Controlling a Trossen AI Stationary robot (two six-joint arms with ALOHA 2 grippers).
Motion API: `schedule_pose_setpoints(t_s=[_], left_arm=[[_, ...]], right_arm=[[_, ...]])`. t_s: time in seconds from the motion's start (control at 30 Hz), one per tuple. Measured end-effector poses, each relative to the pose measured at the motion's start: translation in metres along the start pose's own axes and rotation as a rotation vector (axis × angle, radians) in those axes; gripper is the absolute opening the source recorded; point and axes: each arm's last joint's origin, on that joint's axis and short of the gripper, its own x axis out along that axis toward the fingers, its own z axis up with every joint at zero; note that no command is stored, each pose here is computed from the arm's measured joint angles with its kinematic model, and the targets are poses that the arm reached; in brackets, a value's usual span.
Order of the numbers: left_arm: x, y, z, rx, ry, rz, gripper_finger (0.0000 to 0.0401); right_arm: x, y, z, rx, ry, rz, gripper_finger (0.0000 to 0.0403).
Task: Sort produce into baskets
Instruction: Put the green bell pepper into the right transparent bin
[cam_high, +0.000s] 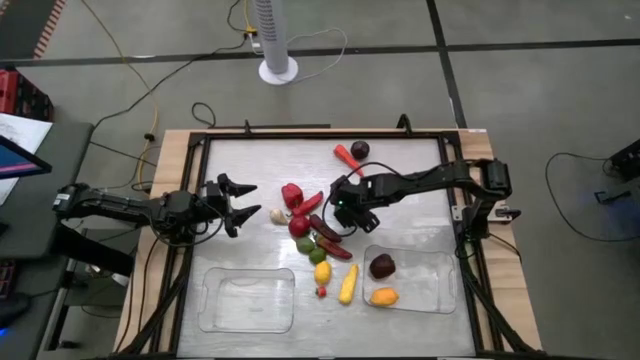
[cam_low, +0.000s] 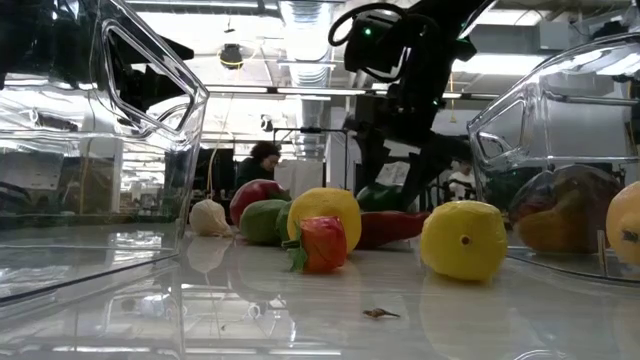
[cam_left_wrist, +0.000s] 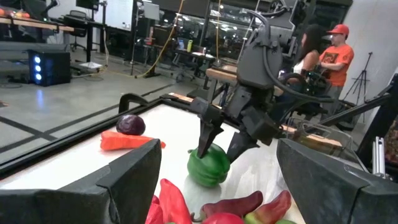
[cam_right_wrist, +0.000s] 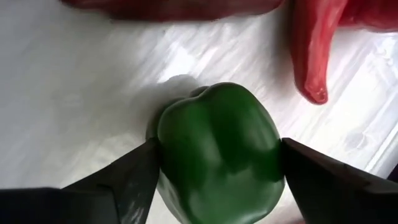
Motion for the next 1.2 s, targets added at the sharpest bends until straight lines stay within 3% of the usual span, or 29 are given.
schedule_pose_setpoints(t_s=[0.27, 0.47, 0.63, 0.9, 1.2], left_arm=[[0.000, 0.000, 0.000, 0.000, 0.000, 0.000, 0.0307], [0.000, 0.000, 0.000, -0.001, 0.000, 0.000, 0.0307], [0.000, 0.000, 0.000, -0.005, -0.001, 0.001, 0.0307], [0.000, 0.000, 0.000, -0.008, -0.002, 0.006, 0.0307], [0.000, 0.000, 0.001, -0.011, -0.009, 0.010, 0.0307]], right_arm=[[-0.021, 0.003, 0.030, -0.082, -0.022, -0.080, 0.0313], [-0.055, -0.001, 0.061, -0.088, -0.096, -0.157, 0.0312], [-0.082, 0.000, 0.089, -0.034, -0.297, -0.162, 0.0311], [-0.103, 0.009, 0.124, 0.058, -0.741, 0.009, 0.0311], [-0.119, 0.023, 0.154, 0.016, -0.969, -0.059, 0.0311]])
